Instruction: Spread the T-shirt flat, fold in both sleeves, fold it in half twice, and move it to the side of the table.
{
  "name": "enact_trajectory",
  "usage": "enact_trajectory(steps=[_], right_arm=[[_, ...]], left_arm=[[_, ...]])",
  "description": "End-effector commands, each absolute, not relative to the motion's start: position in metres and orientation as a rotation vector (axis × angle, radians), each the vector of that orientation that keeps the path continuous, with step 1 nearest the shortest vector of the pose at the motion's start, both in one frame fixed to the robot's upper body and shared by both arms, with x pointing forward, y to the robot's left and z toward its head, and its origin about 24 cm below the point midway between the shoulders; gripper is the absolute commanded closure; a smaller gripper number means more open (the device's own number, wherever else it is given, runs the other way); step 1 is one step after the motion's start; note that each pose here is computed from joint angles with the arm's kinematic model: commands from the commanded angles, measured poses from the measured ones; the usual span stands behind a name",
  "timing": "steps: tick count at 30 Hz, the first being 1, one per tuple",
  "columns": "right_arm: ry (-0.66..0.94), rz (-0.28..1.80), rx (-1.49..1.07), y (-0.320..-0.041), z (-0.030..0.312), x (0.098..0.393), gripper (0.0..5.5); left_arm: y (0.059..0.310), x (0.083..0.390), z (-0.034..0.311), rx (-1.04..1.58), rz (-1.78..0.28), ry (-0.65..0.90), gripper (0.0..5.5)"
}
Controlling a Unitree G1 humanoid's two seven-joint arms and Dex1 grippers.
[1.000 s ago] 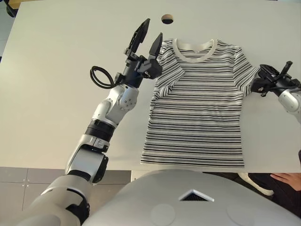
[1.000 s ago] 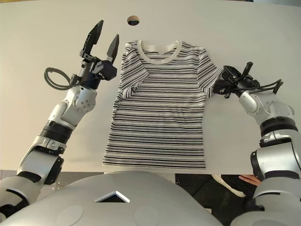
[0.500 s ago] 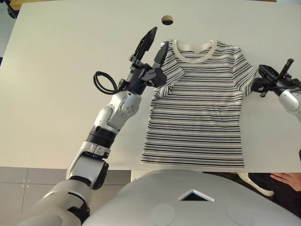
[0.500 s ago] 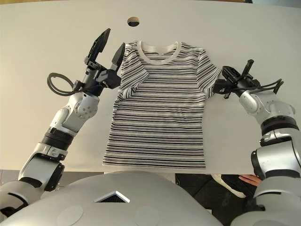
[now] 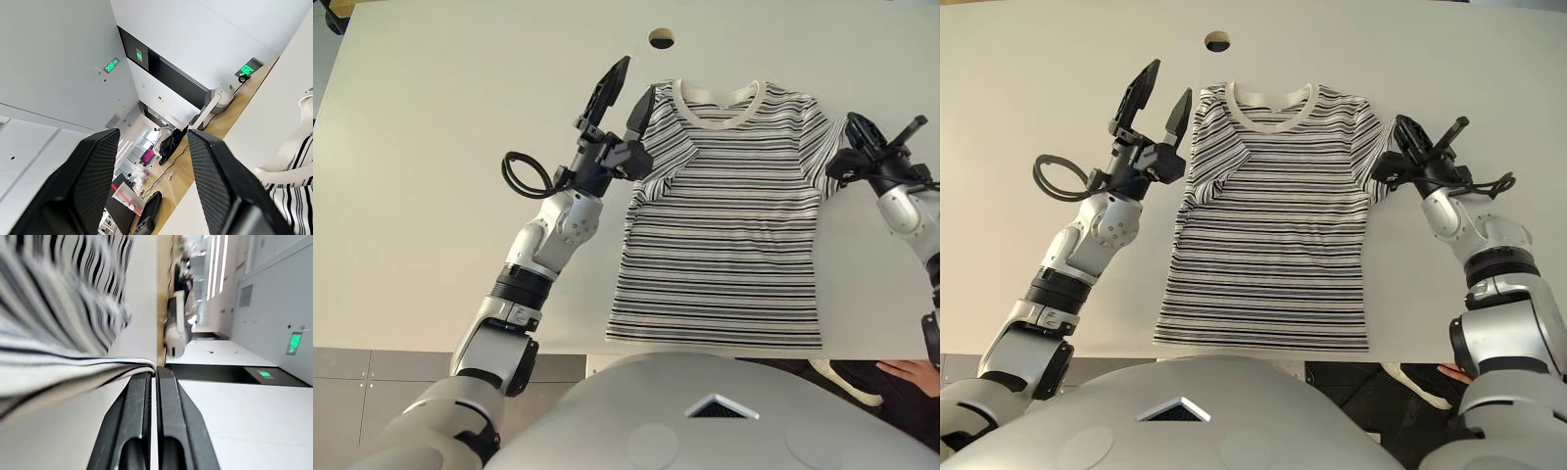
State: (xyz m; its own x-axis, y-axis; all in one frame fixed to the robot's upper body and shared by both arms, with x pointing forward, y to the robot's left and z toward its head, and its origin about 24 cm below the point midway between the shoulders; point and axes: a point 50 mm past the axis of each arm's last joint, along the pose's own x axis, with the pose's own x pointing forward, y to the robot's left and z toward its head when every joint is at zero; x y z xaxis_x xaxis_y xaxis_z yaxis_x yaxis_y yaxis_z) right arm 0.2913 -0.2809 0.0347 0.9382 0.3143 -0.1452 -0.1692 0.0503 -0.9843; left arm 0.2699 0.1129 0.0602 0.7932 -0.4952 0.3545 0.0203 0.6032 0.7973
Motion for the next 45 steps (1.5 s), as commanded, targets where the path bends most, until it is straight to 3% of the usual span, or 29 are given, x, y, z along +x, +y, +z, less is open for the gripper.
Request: enact_trajectory(steps=[1,8,16,22,27,31,33,37,40,45], right_arm=[[-0.225,0.367,-1.442,-0.265,0.048,0.295,5.37],[-0.315,0.568,-1.448,-0.212,0.034,0.289,5.37],[-0.311,0.718,-1.467,-0.188,0.019,0.28,5.37],[-0.363,0.621,-1.454,-0.198,0.041,0.285,4.44],[-0.397,0.539,-1.446,-0.213,0.061,0.275,3.46],[-0.287,0.602,-1.397,-0.244,0.072,0.234,2.87],[-0.17,0.64,-1.398,-0.265,0.071,0.205,2.53],[0.071,0.667,-1.45,-0.295,0.078,0.159,2.53],[0.243,0.831,-1.449,-0.292,0.068,0.125,2.53],[0.319,1.188,-1.371,-0.255,0.05,0.097,2.48]], left_arm=[[0.117,0.271,0.057,0.885,-0.3,-0.578,2.91],[0.111,0.272,0.051,0.878,-0.318,-0.565,2.91],[0.107,0.276,0.05,0.877,-0.327,-0.565,2.91],[0.116,0.279,0.053,0.91,-0.326,-0.569,2.91],[0.138,0.275,0.059,0.986,-0.401,-0.575,2.91],[0.173,0.252,0.054,1.128,-0.629,-0.489,2.91],[0.201,0.234,0.045,1.222,-0.764,-0.352,2.91],[0.222,0.196,0.031,1.255,-1.011,-0.156,2.91],[0.227,0.166,0.028,1.216,-1.169,-0.046,2.91],[0.214,0.132,0.031,1.115,-1.452,0.046,2.53]])
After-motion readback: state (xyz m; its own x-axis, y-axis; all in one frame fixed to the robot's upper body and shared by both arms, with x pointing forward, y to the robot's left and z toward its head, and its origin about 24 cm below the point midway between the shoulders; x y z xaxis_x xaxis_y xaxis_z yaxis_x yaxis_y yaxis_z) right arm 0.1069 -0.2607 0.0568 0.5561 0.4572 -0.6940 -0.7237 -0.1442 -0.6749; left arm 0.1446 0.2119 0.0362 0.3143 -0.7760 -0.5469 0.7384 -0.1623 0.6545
